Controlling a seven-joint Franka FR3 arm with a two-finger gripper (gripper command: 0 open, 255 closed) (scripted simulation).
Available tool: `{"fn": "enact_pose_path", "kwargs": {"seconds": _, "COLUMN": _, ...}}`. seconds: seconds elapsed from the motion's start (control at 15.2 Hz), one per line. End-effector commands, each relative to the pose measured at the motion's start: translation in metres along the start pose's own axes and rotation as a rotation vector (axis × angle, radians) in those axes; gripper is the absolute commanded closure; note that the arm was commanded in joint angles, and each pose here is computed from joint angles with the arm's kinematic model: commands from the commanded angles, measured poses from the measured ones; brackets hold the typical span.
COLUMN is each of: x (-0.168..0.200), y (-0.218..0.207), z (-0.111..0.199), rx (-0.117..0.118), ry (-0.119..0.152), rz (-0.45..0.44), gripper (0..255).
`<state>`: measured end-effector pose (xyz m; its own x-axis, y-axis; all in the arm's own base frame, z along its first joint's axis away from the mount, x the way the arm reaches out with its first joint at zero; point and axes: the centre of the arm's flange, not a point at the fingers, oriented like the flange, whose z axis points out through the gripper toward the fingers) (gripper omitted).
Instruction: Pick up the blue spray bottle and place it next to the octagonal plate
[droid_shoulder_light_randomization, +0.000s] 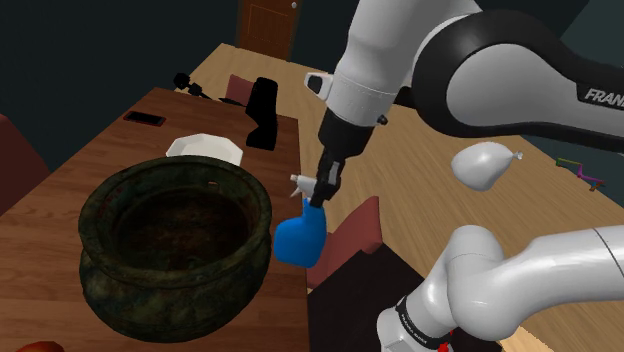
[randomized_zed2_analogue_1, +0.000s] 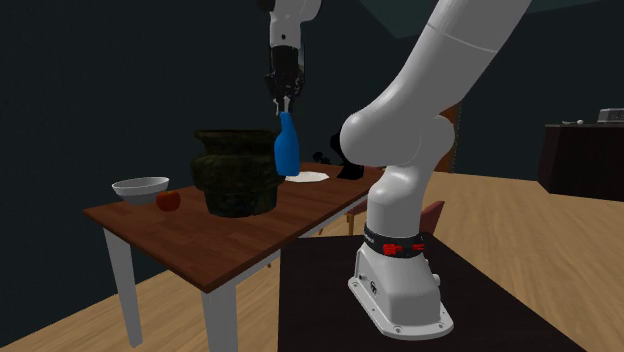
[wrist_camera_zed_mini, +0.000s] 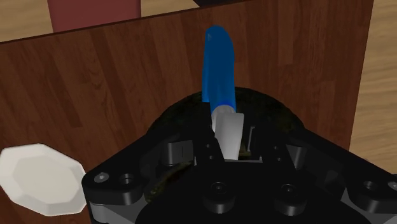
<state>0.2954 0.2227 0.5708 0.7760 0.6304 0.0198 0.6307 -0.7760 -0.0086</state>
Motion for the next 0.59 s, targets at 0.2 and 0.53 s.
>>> {"fn": "enact_pose_path", "kwargs": {"seconds": 0.2, "x": 0.001, "y": 0.001, "z": -0.027, "rx": 0.0, "ry": 0.0, "rz": 0.0, "gripper": 255}}
{"fn": "enact_pose_path", "kwargs": {"seconds": 0.53, "x": 0.002, "y": 0.0, "z": -0.054, "rx": 0.0, "ry": 0.0, "rz": 0.0, "gripper": 255}}
